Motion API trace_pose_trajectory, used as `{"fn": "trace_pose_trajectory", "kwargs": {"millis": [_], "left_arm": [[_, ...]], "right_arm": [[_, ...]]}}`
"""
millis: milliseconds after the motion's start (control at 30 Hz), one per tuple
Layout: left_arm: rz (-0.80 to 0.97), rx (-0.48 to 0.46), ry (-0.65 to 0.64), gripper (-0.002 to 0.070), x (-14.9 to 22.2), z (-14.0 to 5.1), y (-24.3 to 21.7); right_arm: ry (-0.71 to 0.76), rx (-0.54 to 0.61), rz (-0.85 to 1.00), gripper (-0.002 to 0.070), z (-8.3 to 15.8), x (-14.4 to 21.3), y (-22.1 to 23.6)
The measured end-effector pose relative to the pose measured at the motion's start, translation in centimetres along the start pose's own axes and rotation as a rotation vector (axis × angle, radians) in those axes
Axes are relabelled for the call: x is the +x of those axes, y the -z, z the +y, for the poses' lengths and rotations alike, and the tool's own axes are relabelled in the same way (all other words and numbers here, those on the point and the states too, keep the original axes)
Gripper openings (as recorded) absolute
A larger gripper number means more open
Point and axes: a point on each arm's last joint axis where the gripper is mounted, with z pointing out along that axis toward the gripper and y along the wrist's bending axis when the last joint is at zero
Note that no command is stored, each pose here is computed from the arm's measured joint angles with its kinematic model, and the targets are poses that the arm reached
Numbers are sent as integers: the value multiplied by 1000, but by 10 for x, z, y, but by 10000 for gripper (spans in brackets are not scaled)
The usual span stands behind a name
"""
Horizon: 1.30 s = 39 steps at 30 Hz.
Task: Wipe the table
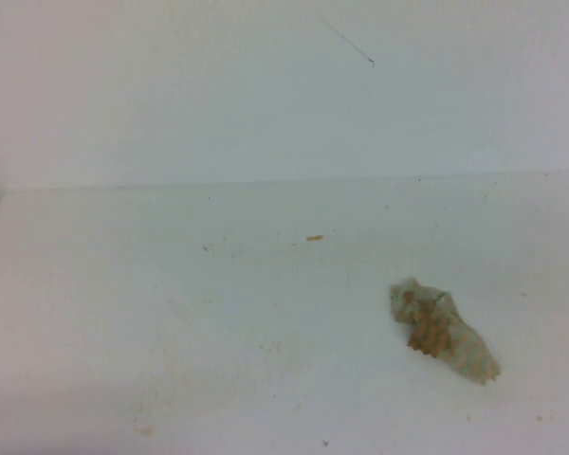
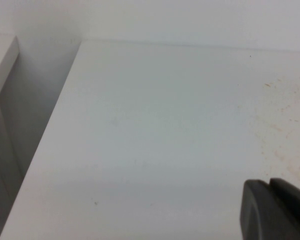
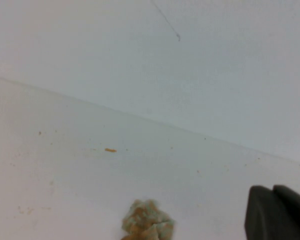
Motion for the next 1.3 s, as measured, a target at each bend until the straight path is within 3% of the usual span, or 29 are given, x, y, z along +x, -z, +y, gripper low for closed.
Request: {"fn": "trace_pose_trajectory", "kwargs": {"millis": [600, 767, 1033, 1300], "left_arm": [[0, 0, 0, 1, 0, 0, 0], [0, 0, 0, 1, 0, 0, 0], [0, 0, 0, 1, 0, 0, 0], [0, 0, 0, 1, 0, 0, 0]], "right_arm": [[-2, 9, -33, 3, 0, 5, 16], [49, 119, -142, 3, -9, 2, 43], [31, 237, -90, 3, -5, 82, 46], [-188, 301, -64, 3, 7, 162, 45]]}}
